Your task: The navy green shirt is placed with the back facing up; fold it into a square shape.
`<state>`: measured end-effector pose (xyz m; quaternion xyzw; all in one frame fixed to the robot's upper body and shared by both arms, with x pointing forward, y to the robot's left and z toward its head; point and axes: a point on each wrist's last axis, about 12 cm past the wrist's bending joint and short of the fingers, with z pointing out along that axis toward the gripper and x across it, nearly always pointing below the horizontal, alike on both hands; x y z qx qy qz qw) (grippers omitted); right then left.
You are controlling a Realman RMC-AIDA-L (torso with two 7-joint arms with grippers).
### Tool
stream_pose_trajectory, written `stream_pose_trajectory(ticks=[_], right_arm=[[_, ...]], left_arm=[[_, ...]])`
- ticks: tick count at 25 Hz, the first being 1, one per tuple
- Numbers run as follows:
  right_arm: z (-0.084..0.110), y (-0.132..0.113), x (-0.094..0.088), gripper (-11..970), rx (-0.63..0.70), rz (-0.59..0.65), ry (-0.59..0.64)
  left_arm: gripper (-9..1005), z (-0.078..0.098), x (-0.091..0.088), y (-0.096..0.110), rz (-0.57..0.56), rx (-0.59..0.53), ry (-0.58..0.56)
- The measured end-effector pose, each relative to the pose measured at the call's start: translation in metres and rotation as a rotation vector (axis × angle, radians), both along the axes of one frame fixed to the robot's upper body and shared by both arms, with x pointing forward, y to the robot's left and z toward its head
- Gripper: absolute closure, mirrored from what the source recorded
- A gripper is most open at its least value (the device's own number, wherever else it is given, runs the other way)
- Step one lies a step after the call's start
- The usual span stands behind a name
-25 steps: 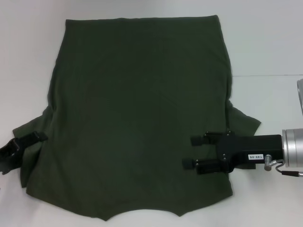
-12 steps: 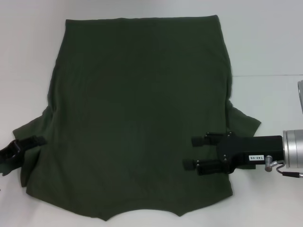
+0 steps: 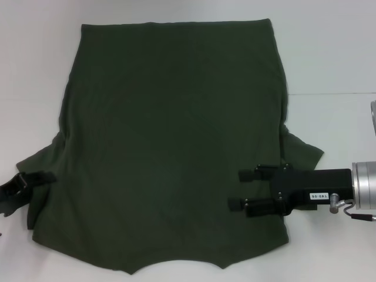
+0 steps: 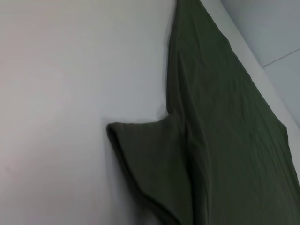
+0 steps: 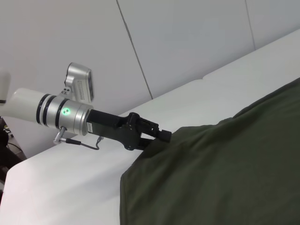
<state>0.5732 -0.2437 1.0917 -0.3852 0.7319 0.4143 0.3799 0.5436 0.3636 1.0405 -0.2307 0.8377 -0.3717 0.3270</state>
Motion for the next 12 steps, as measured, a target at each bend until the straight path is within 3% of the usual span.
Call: stream_pose_trajectory(ticks=[5, 7, 12], right_arm=[[-0.0004, -0.0001, -0.0005, 38, -0.001, 0.001, 0.001], [-0.0005, -0.0001, -0.0005, 38, -0.001, 0.001, 0.001], [-0.0005, -0.0003, -0.0006, 39, -0.001, 0.001, 0.0]], left_arm=[[481, 0.0004, 0.0005, -0.0001, 0.0, 0.001, -0.001], [648, 0.0004, 0.0005, 0.0002, 0.002, -0.001, -0.001], [647, 0.0003, 0.0004, 0.0003, 0.004, -0.003, -0.001]])
